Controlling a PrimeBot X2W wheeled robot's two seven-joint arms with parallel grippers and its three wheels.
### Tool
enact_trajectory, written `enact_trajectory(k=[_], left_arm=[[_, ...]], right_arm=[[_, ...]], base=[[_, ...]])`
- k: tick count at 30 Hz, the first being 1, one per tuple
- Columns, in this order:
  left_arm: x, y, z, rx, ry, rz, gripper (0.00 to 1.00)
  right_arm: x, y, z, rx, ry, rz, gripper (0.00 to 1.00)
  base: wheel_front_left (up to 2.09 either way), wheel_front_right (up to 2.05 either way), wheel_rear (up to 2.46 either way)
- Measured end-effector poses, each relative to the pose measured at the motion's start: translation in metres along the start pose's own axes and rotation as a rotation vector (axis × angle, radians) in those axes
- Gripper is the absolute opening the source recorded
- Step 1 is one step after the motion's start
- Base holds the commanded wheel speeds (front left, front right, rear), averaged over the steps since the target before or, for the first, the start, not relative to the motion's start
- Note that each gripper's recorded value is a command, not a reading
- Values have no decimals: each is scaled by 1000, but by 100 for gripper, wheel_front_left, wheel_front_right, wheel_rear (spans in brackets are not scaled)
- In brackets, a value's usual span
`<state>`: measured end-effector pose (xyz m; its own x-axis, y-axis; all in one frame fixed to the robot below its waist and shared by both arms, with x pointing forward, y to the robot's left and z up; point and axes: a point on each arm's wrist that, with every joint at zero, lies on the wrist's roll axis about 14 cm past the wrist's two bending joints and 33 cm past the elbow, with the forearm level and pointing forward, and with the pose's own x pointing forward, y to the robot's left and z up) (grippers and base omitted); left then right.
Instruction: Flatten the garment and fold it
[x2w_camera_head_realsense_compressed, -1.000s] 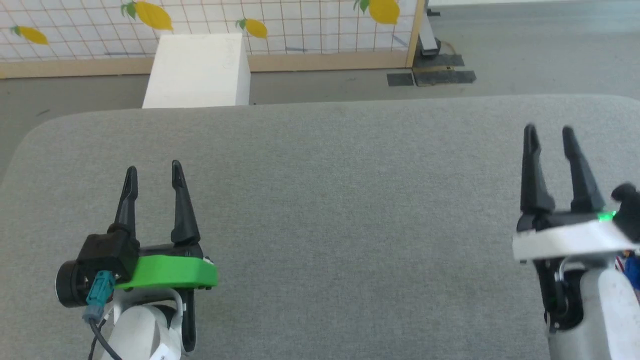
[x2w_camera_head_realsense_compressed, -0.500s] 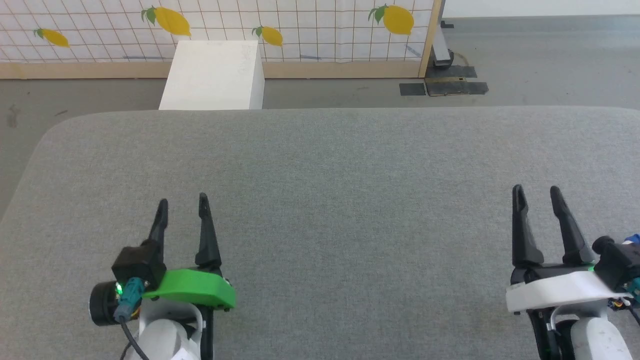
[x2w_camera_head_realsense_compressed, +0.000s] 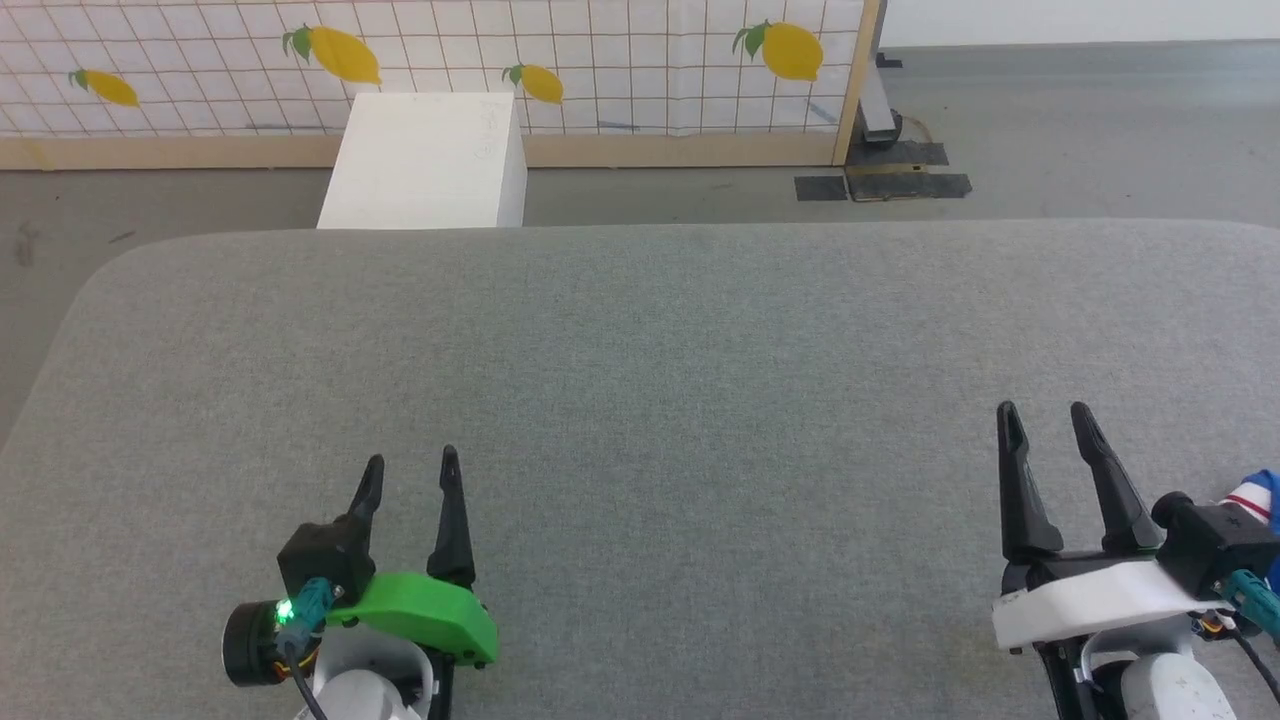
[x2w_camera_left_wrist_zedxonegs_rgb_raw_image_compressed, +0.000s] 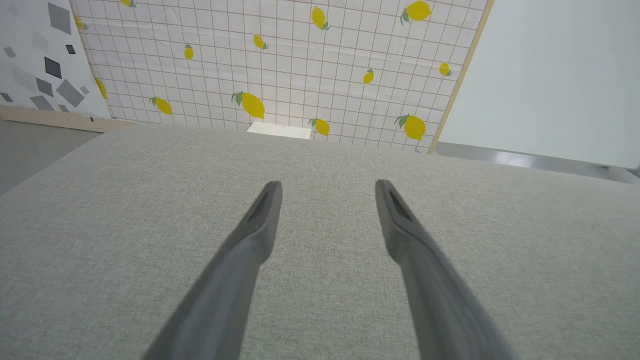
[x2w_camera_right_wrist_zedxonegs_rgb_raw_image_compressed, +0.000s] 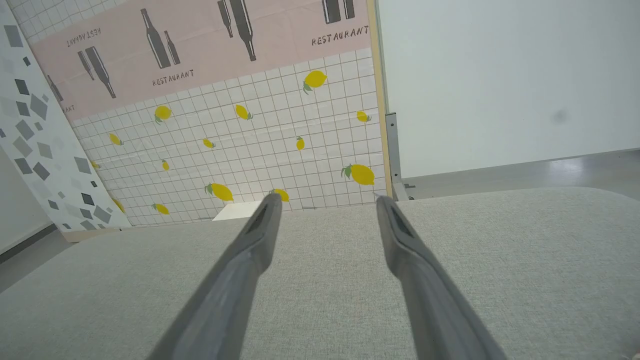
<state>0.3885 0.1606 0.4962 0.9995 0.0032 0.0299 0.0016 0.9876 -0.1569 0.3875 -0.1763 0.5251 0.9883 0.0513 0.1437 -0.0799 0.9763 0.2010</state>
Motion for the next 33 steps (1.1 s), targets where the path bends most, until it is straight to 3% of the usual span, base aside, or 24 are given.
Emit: enact_trajectory(k=[1,2,33], left_arm=[[0,0,0,0,1,0,100],[0,0,0,0,1,0,0],[1,1,10,37,-3,-9,0]], right_arm=[[0,0,0,0,2,-1,100],[0,0,-1,0,2,-1,0],[0,4,2,-42,25,19,0]], base=[[0,0,0],[0,0,0],[0,0,0]])
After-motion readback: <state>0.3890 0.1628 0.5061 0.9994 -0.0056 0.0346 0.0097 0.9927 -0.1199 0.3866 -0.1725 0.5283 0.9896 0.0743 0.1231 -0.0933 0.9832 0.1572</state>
